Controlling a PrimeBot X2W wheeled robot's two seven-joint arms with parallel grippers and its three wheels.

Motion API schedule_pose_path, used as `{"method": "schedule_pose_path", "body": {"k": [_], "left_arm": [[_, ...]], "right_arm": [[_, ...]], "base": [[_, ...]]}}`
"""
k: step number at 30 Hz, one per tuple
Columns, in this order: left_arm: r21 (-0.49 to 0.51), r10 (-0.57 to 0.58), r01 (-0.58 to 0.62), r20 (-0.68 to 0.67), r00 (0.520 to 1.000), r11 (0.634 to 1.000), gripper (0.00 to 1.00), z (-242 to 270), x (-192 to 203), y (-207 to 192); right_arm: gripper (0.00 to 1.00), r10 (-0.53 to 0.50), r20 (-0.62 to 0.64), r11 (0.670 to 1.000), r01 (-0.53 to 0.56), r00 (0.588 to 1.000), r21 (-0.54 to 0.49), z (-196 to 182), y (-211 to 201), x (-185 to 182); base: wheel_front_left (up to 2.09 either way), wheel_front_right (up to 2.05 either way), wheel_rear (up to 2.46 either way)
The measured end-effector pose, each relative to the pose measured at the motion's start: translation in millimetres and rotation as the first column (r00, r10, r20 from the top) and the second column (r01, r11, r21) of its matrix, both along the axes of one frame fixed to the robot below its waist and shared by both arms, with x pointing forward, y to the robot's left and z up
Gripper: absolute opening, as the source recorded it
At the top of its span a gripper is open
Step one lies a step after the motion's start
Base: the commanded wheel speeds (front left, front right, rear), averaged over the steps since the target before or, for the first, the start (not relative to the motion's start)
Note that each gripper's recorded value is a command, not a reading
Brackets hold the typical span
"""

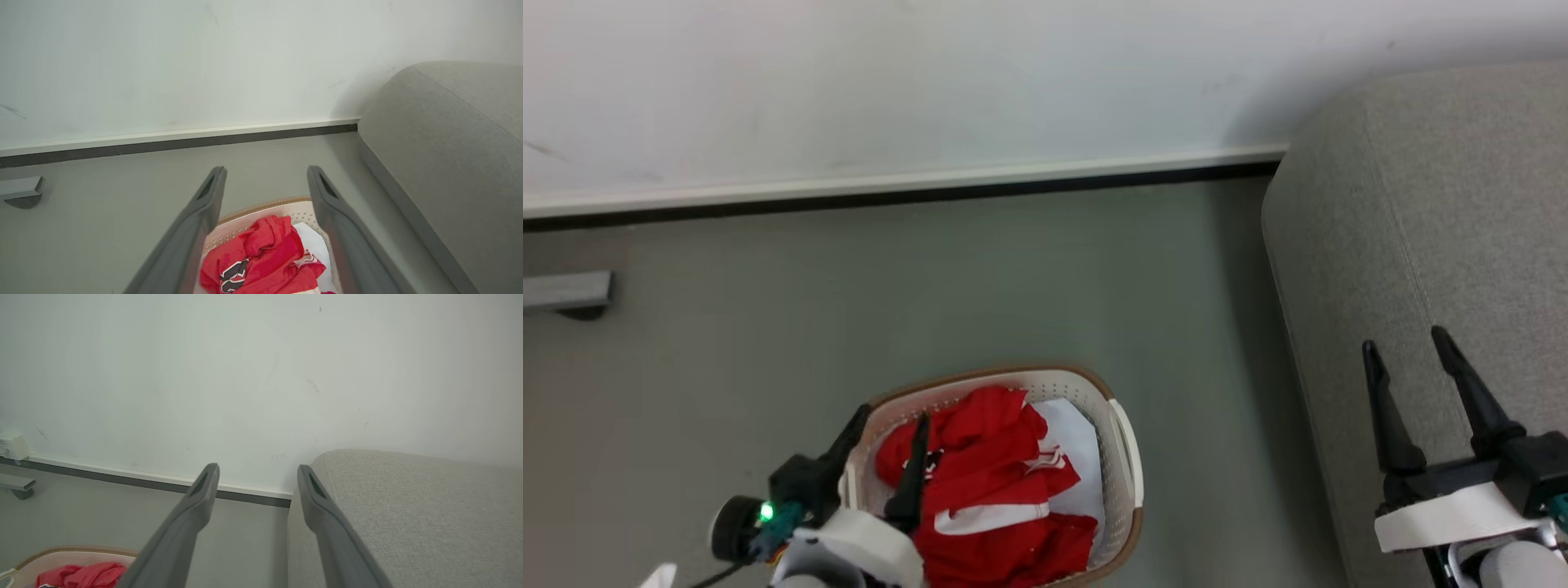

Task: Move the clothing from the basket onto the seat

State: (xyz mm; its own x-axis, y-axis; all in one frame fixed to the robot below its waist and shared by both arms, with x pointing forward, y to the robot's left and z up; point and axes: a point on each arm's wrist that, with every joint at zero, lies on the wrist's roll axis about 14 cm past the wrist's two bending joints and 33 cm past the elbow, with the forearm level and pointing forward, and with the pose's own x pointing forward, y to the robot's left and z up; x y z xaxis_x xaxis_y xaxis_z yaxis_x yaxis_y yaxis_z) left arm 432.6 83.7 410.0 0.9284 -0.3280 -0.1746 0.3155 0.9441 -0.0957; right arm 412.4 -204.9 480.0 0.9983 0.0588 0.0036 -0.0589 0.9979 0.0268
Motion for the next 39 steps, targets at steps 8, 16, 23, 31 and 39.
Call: {"method": "schedule_pose_path", "body": {"k": [8,16,23,31,39], "left_arm": [[0.08,-0.182,0.205,-0.227,0.957,0.976,1.0,-84,27,-49],[0.113,-0.256,0.349,-0.48,0.839,0.93,1.0,-172,23,-70],[0.178,-0.254,0.412,-0.555,0.792,0.894,1.0,-220,27,-68],[0.231,-0.212,0.449,-0.64,0.738,0.863,1.0,-263,26,-58],[0.221,-0.237,0.495,-0.672,0.702,0.84,0.0,-279,21,-64]], "right_arm": [[1.0,-0.022,-0.015,0.999,0.022,1.0,-0.024,-16,-14,37],[1.0,-0.033,-0.065,0.999,0.03,0.997,-0.043,-48,-21,60],[1.0,-0.027,-0.087,0.999,0.023,0.996,-0.042,-67,-17,73],[1.0,-0.003,-0.097,1.0,0.0,0.995,-0.025,-81,-8,82],[1.0,-0.008,-0.107,1.0,0.006,0.994,-0.014,-88,-9,84]], "base": [[0.0,0.0,0.0],[0.0,0.0,0.0],[0.0,0.0,0.0],[0.0,0.0,0.0],[0.0,0.0,0.0]]}}
